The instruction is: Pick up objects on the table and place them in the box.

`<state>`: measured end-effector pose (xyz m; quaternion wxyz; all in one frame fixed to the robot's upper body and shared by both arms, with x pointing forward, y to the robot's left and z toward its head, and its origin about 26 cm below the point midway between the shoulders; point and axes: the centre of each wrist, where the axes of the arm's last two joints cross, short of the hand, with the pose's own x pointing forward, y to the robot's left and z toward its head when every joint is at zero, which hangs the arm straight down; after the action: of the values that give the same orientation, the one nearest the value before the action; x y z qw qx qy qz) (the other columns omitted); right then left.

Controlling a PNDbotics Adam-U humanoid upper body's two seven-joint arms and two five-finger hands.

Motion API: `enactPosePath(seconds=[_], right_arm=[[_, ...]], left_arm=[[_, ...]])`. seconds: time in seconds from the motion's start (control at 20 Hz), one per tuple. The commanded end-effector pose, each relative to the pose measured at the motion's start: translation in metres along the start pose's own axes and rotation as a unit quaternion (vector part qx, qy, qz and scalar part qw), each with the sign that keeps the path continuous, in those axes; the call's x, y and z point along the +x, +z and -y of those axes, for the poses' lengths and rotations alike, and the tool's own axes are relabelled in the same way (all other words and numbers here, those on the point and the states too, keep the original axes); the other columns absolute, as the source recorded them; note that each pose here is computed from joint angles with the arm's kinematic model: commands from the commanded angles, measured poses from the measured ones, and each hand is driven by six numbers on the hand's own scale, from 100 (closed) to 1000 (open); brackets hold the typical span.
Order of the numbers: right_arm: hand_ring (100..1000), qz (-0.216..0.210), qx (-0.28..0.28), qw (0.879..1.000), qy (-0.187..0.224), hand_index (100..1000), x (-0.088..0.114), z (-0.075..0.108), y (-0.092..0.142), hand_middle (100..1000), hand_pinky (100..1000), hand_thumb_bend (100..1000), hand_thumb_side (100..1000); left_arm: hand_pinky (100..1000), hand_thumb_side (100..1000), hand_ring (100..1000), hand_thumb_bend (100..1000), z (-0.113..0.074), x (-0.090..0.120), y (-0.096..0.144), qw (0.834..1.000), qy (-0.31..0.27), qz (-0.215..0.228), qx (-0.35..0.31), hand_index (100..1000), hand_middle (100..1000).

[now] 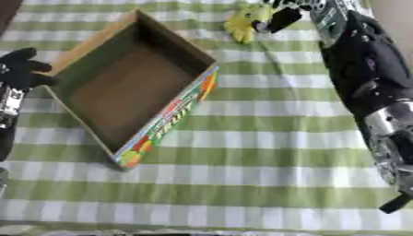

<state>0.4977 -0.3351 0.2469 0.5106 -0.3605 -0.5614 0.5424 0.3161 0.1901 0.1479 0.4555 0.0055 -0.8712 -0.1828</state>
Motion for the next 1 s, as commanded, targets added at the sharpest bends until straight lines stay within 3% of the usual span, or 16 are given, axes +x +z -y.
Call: enactPosePath(seconds=[0.05,0.55,1.0], right_arm=[[796,-0.014,-0.013,1.0,0.008,982,-0.009,0.015,0.007,821,859,310,373],[799,-0.026,0.008,1.0,0.003,957,-0.016,0.002,0.007,827,861,296,382],[781,-0.025,-0.022,0.999,-0.002,735,-0.018,0.0,0.008,802,849,131,288]], left_arm=[[804,713,624,271,-0.001,0.006,-0.003,1.0,0.0,0.013,-0.003,849,648],[804,715,621,269,-0.001,0.008,-0.004,1.0,0.0,0.016,-0.006,850,649],[805,717,620,265,-0.001,0.009,-0.005,1.0,0.0,0.018,-0.007,851,650]])
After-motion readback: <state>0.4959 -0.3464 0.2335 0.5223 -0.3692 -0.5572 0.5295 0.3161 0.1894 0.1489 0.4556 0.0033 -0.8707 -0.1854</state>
